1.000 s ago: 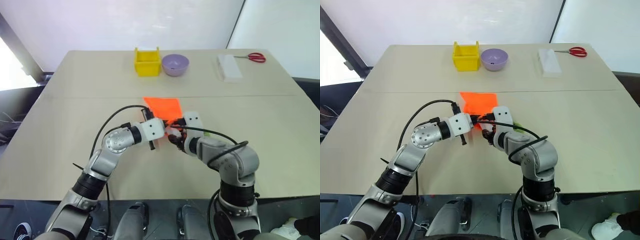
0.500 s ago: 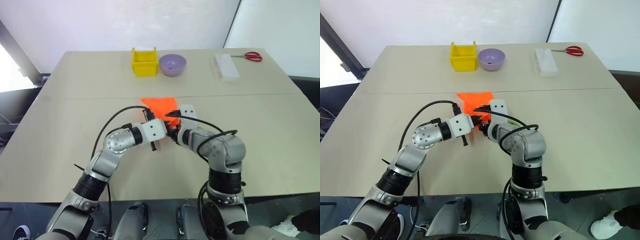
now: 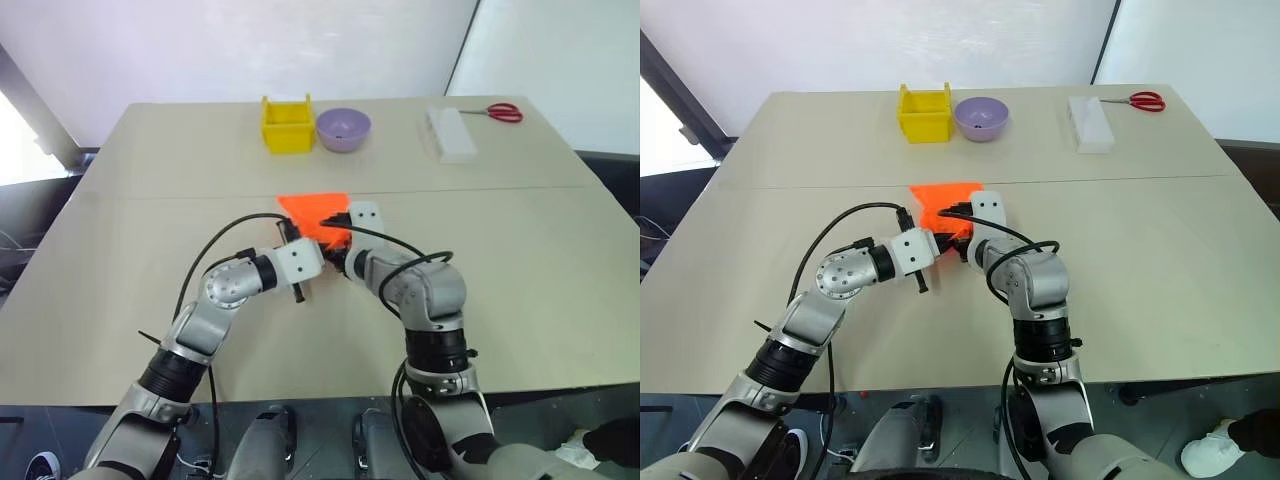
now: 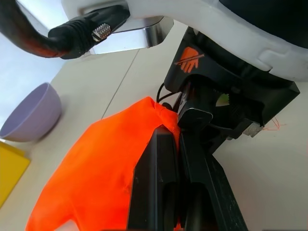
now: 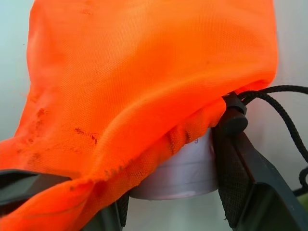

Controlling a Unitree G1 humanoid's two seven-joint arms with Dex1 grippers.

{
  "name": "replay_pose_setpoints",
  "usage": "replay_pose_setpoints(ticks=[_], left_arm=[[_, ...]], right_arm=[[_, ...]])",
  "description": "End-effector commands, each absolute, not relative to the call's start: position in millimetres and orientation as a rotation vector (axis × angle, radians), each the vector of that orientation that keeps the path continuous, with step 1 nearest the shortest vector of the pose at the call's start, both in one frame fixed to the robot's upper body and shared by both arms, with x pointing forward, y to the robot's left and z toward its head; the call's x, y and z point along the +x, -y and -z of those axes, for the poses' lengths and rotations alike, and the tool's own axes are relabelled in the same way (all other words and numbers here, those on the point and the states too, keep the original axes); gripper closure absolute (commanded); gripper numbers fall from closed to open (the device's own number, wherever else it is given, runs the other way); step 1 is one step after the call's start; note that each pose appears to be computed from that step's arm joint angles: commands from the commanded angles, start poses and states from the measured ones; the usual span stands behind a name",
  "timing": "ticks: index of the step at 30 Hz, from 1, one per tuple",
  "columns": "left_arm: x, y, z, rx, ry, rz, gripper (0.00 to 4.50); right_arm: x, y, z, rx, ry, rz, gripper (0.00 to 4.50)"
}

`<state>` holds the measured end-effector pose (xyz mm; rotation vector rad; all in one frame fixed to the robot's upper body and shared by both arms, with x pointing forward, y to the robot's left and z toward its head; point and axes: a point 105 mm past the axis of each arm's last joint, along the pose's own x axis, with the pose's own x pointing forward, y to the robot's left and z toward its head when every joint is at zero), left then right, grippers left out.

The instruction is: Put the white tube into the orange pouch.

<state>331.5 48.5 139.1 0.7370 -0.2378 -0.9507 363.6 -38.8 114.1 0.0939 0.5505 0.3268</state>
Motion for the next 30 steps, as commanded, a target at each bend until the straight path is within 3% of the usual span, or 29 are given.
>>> replay_pose_setpoints(ticks=[1,10,15,16,21,23,30], left_arm=[[312.5,-26.7,-157.4,0.723,0.365,1.042,4.50],[314.8,-27.6,-159.8,0.717,0.373,1.020,4.50],[315.0,-28.2,-158.6,0.716,0.371,1.017,4.50],[314.8,-28.1,-158.8,0.716,0.372,1.017,4.50],[314.9,-28.7,-159.3,0.719,0.374,1.013,4.50],[315.4,-29.6,-159.5,0.718,0.372,1.008,4.50],[314.2,-31.8,-155.3,0.719,0.359,1.014,4.50]], right_arm=[[368.9,19.9,-131.3,0.106,-0.486,-0.365,2.69],[368.2,17.0,-129.6,0.114,-0.464,-0.417,2.69],[364.8,18.4,-129.6,0.128,-0.464,-0.431,0.23],[365.7,19.3,-133.2,0.127,-0.450,-0.423,0.06],[362.6,19.8,-145.1,0.099,-0.418,-0.446,0.06],[354.2,16.7,-148.5,0.180,-0.438,-0.505,0.06],[319.7,19.9,-150.5,0.067,-0.473,-0.678,0.06]])
